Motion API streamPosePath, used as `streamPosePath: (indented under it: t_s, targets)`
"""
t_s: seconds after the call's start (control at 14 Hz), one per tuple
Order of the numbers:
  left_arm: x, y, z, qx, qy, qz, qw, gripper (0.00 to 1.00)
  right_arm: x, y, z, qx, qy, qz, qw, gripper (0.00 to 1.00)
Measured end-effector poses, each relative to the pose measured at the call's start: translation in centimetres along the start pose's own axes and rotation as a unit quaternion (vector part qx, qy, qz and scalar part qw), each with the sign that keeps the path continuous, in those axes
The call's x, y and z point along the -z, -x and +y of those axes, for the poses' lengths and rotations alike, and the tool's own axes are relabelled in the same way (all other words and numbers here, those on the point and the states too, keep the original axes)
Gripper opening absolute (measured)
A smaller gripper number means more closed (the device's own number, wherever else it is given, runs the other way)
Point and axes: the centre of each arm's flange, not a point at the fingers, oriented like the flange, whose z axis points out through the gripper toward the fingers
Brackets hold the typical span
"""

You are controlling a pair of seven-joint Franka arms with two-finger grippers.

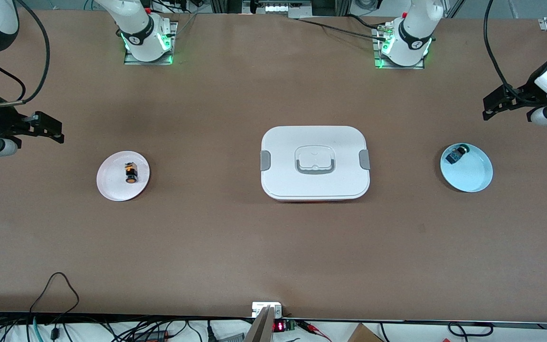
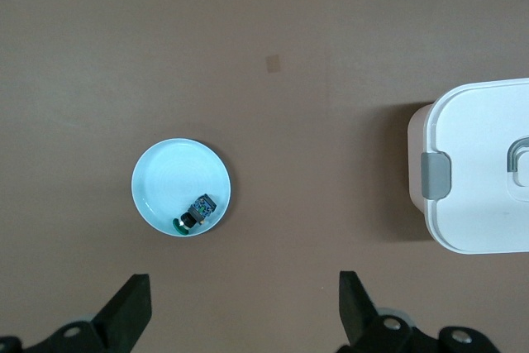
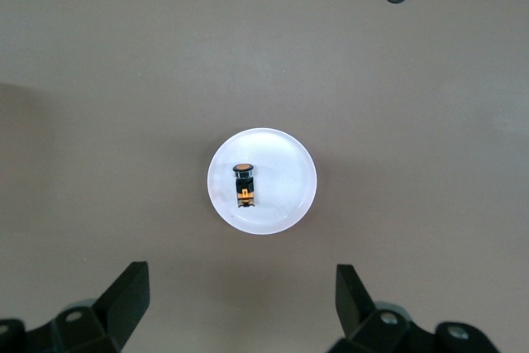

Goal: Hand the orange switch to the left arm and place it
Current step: 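Lower the right gripper over the orange switch on the pink plate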

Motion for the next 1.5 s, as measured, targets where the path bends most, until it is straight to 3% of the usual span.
streamPosePath:
  t_s: [0.36,0.57,0.86,1.07,1.22,1.5]
  targets:
    - [0.0,0.0,0.0,0.0,0.0,0.0,1.0,1.0,0.0,0.0,-0.3,0.037,0.0,-0.001,0.999,1.0]
    - [0.0,0.0,0.0,0.0,0.0,0.0,1.0,1.0,-0.2,-0.1,-1.2,0.16,-0.002,-0.006,0.987,1.0]
    - [-0.2,-0.1,0.0,0.0,0.0,-0.002,1.0,1.0,-2.0,0.4,-1.1,0.316,-0.021,-0.043,0.947,1.0]
    - [-0.3,-0.2,0.1,-0.001,0.0,-0.003,1.0,1.0,-4.6,-0.4,-1.1,0.407,-0.035,-0.059,0.911,1.0]
    - [-0.4,-0.2,0.2,-0.002,0.0,-0.004,1.0,1.0,-7.7,-0.9,-1.6,0.455,-0.039,-0.059,0.888,1.0]
    - [-0.6,-0.3,0.2,-0.002,0.0,-0.006,1.0,1.0,-15.6,-0.5,-2.5,0.562,-0.03,-0.034,0.826,1.0]
